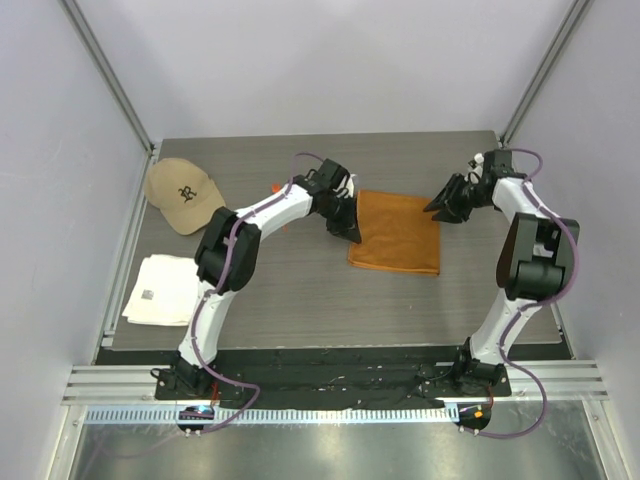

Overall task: Fold the napkin into a case and place the utensils inside
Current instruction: Smooth out the square-folded napkin at the center of the board, then rotate the square-folded napkin at the center of the board, then pick up the top corner of the square-folded napkin from the center of the board, then fold the top corner of the square-folded napkin at the center of the board.

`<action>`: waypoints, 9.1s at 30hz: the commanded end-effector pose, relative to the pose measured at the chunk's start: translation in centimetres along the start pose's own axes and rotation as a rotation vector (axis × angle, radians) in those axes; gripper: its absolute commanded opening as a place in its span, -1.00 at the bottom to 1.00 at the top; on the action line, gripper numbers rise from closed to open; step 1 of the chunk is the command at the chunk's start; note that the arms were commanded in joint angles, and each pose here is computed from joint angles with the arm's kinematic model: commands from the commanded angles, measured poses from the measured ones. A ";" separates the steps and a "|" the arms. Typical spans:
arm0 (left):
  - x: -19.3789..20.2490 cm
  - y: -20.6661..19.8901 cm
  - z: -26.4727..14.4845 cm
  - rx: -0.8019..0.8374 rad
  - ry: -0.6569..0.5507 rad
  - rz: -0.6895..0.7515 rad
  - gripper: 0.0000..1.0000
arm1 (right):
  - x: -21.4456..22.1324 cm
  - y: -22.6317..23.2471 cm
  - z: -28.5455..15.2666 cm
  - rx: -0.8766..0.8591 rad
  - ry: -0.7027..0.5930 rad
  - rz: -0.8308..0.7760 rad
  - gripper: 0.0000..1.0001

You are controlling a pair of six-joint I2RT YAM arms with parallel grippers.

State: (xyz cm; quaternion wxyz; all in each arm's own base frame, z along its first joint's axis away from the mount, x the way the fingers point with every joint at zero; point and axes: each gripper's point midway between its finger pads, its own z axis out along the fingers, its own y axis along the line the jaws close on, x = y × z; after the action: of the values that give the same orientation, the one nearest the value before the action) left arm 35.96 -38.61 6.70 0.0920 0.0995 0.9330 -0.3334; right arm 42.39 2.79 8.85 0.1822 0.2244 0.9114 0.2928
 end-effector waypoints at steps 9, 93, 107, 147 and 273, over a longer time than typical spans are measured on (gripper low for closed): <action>2.5 1.0 2.2 0.040 0.058 -0.076 -0.81 | 10.0 -4.6 -0.8 -0.020 0.157 0.113 -0.84; 9.5 -4.9 -9.4 0.052 0.135 -0.012 -0.53 | 15.0 -5.2 -7.1 0.448 0.128 0.039 -0.28; 9.6 -4.6 -10.4 0.054 0.121 -0.031 -0.55 | 18.0 -8.9 -4.8 0.465 0.163 0.002 -0.37; 8.2 -0.7 -13.7 -0.222 -0.011 0.065 0.13 | 17.3 -9.0 -2.8 0.434 0.201 -0.012 -0.54; 14.7 2.9 -3.5 0.004 0.156 -0.316 -1.00 | 13.4 18.5 12.3 -0.170 0.341 -0.167 -0.98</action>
State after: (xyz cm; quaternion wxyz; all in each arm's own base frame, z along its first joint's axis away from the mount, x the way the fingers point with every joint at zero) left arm 21.18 -32.04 2.35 -0.0535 -0.0182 0.9494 -0.3089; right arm 41.82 27.61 5.52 0.0472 0.0929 0.9271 0.3600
